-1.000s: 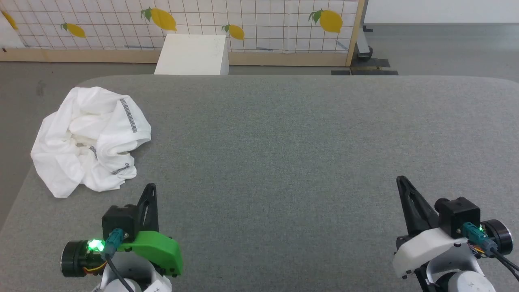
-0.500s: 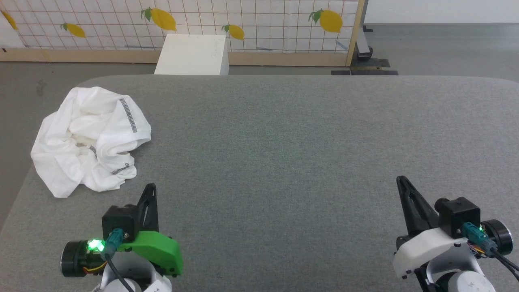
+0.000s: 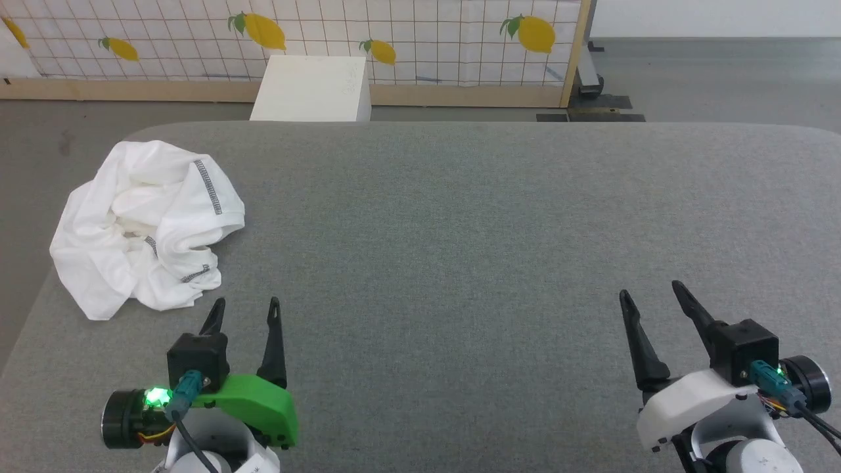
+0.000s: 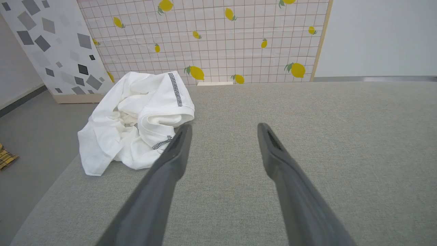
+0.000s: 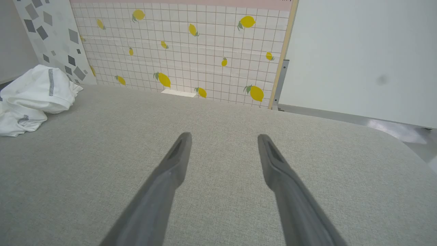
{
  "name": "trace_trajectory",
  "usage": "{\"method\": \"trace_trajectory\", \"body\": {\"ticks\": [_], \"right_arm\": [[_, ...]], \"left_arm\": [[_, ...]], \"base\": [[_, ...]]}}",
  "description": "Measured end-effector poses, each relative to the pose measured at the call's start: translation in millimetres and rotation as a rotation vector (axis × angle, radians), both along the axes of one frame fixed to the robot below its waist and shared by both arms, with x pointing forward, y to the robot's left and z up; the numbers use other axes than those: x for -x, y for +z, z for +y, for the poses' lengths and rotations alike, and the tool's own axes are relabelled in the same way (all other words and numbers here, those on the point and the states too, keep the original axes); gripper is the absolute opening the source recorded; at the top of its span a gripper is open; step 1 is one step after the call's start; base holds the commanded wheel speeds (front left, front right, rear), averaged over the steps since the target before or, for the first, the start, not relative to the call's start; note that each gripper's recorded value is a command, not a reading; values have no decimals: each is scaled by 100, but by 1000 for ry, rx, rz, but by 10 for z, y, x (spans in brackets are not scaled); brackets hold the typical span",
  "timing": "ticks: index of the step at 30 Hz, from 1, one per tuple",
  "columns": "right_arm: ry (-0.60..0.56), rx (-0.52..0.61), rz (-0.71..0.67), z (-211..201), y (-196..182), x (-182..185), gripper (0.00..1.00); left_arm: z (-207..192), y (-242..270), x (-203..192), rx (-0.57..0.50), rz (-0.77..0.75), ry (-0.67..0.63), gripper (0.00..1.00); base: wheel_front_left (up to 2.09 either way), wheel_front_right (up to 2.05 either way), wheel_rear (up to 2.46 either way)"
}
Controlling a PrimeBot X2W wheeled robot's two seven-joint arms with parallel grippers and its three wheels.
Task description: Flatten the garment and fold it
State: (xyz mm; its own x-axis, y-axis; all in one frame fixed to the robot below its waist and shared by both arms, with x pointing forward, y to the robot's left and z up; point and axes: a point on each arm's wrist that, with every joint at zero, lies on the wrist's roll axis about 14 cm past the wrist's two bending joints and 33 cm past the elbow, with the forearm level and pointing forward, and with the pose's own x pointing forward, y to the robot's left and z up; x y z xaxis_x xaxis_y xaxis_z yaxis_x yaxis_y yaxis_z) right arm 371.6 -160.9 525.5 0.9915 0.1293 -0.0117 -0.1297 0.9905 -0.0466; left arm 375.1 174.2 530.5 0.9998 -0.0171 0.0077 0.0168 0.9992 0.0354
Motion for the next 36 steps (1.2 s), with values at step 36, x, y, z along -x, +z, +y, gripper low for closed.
{"method": "trace_trajectory", "body": {"ticks": [36], "right_arm": [[138,-12,-35,474,26,-193,100]], "left_arm": [[374,-45,257,32,-28,132,100]], "base": [[0,0,0]]}}
